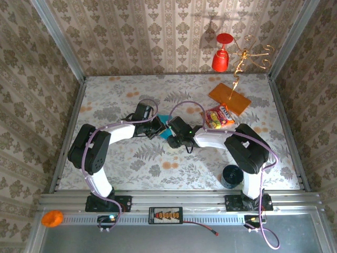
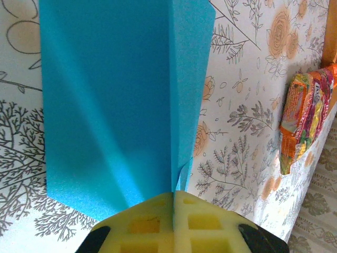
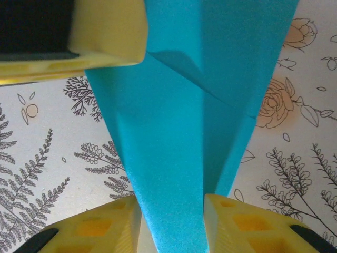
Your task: Fold a paper plane with a square sheet of paper (pick it up from the middle)
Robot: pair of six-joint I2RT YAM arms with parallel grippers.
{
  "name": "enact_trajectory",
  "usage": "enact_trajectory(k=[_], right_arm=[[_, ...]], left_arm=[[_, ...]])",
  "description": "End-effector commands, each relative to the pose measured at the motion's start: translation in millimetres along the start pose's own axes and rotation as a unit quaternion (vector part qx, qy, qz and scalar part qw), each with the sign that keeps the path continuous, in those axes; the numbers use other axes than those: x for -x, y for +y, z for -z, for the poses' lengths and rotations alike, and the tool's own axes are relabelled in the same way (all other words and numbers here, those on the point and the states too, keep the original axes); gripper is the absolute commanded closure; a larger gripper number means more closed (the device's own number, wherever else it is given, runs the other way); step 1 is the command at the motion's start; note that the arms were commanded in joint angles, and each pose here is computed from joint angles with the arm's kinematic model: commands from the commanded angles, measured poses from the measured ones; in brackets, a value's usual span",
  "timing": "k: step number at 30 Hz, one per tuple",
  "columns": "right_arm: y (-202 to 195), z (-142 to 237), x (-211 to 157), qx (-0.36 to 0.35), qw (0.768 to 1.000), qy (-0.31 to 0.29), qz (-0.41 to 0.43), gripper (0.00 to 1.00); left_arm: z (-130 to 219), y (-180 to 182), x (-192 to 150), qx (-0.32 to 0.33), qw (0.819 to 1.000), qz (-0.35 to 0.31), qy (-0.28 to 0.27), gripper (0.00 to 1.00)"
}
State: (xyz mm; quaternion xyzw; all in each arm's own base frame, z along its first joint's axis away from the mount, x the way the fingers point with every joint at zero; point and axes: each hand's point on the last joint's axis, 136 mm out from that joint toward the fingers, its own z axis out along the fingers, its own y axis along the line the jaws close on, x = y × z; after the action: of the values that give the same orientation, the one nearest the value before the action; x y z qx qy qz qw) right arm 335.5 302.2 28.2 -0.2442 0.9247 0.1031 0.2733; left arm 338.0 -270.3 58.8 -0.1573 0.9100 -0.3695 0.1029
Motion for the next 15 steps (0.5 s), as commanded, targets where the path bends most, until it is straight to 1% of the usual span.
enact_trajectory(k=[1,15], right_arm=[[-4.4,-4.2,11.0,-0.021,1.000,-0.014,-0.002,0.64],[0.1,-8.6,11.3,-0.012,1.000,-0.015,-0.003,0.67]], left_arm=[[-0.6,-6.5,-2.6,-0.004,1.000,0.006,0.012,0.97],[-1.5,-6.4,-4.3,-0.006,1.000,0.009,0.018,0.97]])
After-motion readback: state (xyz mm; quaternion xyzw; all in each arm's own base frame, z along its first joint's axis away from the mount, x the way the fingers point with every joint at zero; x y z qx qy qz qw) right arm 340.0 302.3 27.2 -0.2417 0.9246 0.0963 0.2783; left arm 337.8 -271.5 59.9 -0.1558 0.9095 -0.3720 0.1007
